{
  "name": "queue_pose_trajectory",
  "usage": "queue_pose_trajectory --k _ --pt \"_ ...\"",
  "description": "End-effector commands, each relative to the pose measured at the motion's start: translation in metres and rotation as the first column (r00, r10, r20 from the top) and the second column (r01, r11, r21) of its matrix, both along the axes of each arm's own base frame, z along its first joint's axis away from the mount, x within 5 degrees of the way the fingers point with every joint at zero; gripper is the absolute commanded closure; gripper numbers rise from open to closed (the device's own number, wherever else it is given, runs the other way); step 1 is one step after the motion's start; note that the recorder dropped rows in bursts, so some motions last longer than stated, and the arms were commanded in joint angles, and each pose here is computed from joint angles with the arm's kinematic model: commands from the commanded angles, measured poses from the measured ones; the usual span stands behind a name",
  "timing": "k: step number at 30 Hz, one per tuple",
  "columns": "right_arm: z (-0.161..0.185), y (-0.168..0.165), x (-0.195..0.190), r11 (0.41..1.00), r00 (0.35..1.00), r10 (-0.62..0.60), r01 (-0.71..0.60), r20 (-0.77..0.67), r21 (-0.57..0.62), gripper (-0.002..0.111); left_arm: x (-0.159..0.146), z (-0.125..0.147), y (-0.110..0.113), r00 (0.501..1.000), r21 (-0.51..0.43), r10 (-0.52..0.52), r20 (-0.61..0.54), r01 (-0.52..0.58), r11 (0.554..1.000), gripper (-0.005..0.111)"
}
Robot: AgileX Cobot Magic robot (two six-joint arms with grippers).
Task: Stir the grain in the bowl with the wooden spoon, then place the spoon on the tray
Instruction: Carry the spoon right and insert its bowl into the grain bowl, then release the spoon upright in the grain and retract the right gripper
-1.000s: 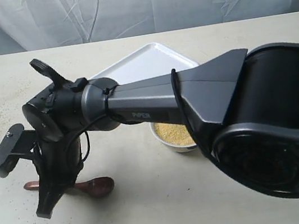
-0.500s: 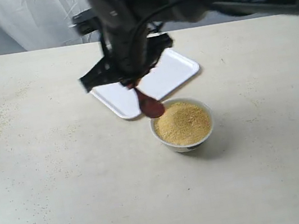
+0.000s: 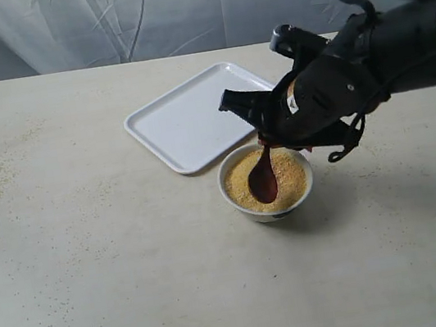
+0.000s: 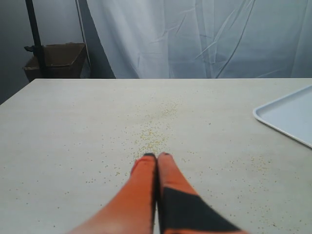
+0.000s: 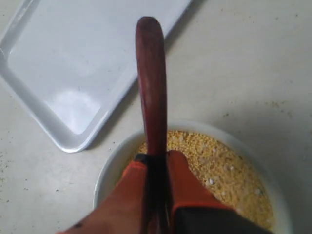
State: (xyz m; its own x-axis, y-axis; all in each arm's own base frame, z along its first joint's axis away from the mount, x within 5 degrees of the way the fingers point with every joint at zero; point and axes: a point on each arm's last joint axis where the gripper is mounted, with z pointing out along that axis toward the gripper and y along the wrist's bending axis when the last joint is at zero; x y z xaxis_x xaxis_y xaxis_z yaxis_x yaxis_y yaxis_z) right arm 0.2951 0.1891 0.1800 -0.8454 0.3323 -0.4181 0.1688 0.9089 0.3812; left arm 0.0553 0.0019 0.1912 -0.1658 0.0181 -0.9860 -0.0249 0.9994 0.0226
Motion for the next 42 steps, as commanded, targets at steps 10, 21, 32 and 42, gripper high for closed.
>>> queue_pose_trajectory --k 10,21,32,42 --pt "-0.014 -0.003 -0.002 0.999 0.999 0.034 -0.034 0.018 -0.039 0.091 0.0 0.0 0.0 1.0 0.002 0.004 0.014 -0.004 1.0 0.107" --pt "0.016 -0.013 -0.003 0.991 0.996 0.077 -0.071 0.054 -0.111 0.06 0.0 0.0 0.0 1.0 0.002 0.004 0.014 -0.004 1.0 0.107" --pt "0.059 -0.101 0.023 0.793 0.804 0.594 -0.578 -0.033 0.192 0.109 0.0 0.0 0.0 1.0 0.002 0.004 0.014 -0.004 1.0 0.107" --pt "0.008 -0.163 0.016 0.687 0.901 0.146 -0.39 0.409 0.613 0.109 0.0 0.0 0.0 1.0 0.002 0.004 0.014 -0.004 1.0 0.107"
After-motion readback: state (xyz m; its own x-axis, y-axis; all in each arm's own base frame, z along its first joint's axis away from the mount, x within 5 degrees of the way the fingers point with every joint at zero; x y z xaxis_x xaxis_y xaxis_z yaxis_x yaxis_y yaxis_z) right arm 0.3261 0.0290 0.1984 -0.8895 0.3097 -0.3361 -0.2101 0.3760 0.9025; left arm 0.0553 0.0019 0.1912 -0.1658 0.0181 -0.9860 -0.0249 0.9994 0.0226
